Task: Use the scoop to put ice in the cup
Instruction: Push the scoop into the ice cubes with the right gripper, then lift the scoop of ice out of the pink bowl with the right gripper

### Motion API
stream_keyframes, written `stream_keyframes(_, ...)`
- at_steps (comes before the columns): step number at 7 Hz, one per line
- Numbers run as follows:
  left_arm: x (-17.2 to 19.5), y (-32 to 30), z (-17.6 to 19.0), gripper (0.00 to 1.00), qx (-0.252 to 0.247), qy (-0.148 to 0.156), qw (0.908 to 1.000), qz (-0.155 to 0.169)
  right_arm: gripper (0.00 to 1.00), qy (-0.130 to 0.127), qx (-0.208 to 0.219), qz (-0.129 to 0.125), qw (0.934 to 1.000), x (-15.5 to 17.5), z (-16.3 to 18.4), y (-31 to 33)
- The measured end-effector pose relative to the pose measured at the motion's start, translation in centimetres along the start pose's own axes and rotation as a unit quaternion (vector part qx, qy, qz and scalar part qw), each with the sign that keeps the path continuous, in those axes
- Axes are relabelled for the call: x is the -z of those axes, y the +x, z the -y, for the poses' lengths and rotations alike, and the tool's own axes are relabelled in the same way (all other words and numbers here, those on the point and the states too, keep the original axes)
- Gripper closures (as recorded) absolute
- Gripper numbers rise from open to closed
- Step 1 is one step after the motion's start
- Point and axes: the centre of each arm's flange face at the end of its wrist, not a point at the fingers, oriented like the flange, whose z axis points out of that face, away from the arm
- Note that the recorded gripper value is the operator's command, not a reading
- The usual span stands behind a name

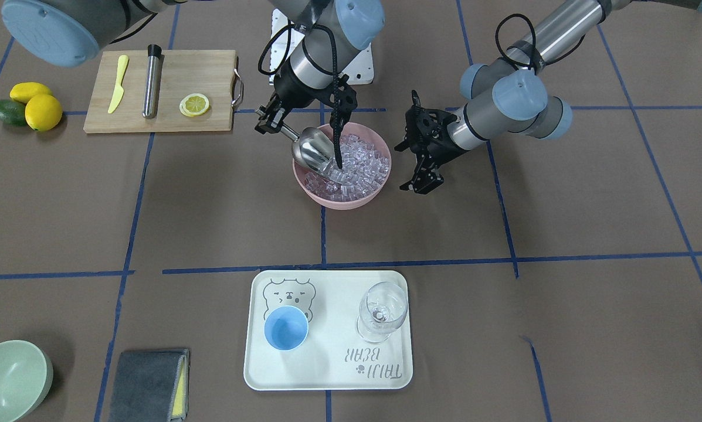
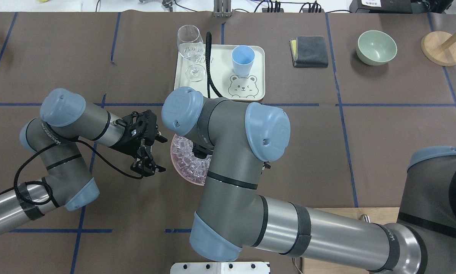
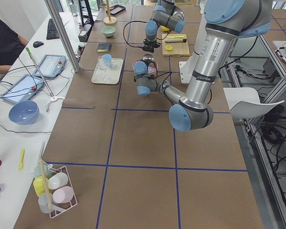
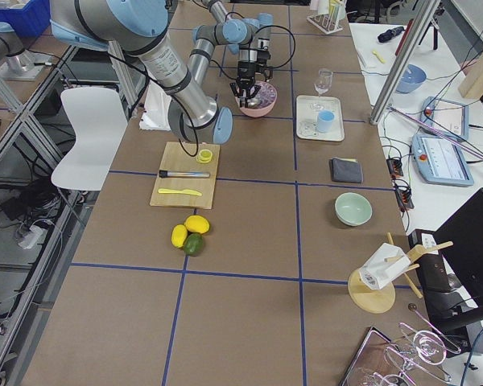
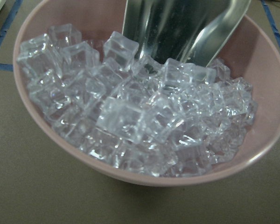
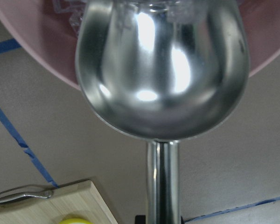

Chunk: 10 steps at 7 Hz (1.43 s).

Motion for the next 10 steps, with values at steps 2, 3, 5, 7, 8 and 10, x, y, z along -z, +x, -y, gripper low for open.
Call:
stream_keyframes(2,0.2,0.1,0.3,0.00,-0.002,0.003,1.0000,0.000,1.00,0.012,0.008,0.013,0.9998,-1.2,-0.6,1.4)
stream_keyframes(3,0.3,0.1,0.4,0.00,-0.002,0.004,1.0000,0.000,1.00,0.026,0.009,0.023,0.9994,-2.2,-0.8,2.3)
stream_keyframes(5,0.5,0.0,0.4,0.00,-0.003,0.004,1.0000,0.001,1.00,0.044,0.005,0.041,0.9982,-3.2,-1.2,3.6)
stream_keyframes(7,0.8,-0.1,0.5,0.00,-0.003,0.005,1.0000,0.002,1.00,0.054,0.014,0.047,0.9973,-3.1,-1.7,4.3)
stream_keyframes(8,1.1,0.0,0.7,0.00,-0.004,0.007,1.0000,0.002,1.00,0.063,0.017,0.052,0.9965,-3.2,-2.1,4.6)
stream_keyframes(10,1.5,-0.1,0.9,0.00,-0.004,0.009,0.9999,0.004,1.00,0.088,0.020,0.067,0.9936,-4.1,-2.8,4.9)
